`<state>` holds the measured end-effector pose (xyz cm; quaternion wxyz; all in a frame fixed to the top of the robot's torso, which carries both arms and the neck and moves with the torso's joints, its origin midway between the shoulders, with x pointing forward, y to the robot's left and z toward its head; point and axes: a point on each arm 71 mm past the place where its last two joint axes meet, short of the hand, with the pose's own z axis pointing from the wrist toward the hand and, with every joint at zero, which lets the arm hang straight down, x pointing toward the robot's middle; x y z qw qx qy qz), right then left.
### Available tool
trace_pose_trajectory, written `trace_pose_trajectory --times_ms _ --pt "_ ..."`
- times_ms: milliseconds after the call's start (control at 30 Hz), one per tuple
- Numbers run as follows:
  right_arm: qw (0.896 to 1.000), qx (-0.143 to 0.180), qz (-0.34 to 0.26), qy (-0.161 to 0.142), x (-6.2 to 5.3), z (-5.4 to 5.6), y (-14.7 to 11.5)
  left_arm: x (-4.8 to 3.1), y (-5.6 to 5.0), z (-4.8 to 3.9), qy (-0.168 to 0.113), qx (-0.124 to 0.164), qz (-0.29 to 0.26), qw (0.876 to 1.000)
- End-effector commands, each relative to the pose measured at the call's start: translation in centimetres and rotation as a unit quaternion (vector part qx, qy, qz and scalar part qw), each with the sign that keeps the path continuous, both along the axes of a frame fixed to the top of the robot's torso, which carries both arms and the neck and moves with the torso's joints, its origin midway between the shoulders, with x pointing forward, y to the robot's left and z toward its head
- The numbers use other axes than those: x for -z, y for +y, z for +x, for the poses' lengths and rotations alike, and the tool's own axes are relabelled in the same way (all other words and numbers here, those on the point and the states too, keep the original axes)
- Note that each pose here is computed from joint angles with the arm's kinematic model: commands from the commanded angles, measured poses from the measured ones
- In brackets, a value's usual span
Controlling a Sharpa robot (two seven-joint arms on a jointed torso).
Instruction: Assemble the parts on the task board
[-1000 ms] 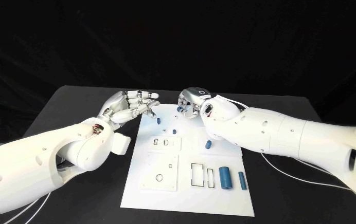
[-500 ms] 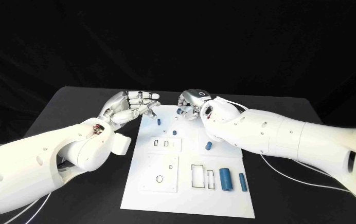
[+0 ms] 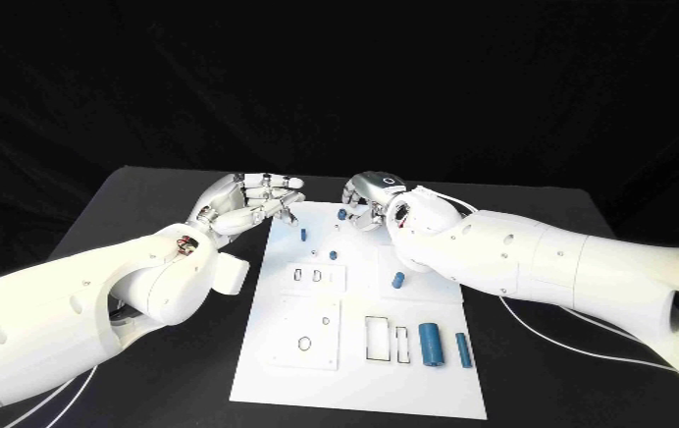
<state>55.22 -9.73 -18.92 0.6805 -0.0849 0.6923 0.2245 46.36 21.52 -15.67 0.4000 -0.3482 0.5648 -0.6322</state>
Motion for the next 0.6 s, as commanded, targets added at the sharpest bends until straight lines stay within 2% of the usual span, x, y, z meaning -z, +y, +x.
trace_pose_trajectory --times_ms 33,167,300,467,600 --pt "1.0 -0.005 0.009 -0.005 -0.2 -0.2 -0.4 -0.19 -0.1 0.04 -0.002 0.009 -0.004 1.0" --pt "0.999 -0.005 0.032 -0.016 -1.0 -0.8 -1.7 -0.25 0.0 0.09 -0.003 0.009 -0.004 1.0" --pt "0.998 0.0 0.065 -0.014 -2.1 -1.6 -3.7 -0.28 0.2 0.13 -0.005 0.009 -0.005 1.0" --pt "0.995 0.018 0.095 0.001 -3.3 -2.6 -6.8 -0.28 0.4 0.16 -0.006 0.008 -0.004 1.0" --pt "0.994 0.038 0.104 0.024 -3.6 -2.6 -9.2 -0.26 0.6 0.21 -0.006 0.005 -0.003 1.0"
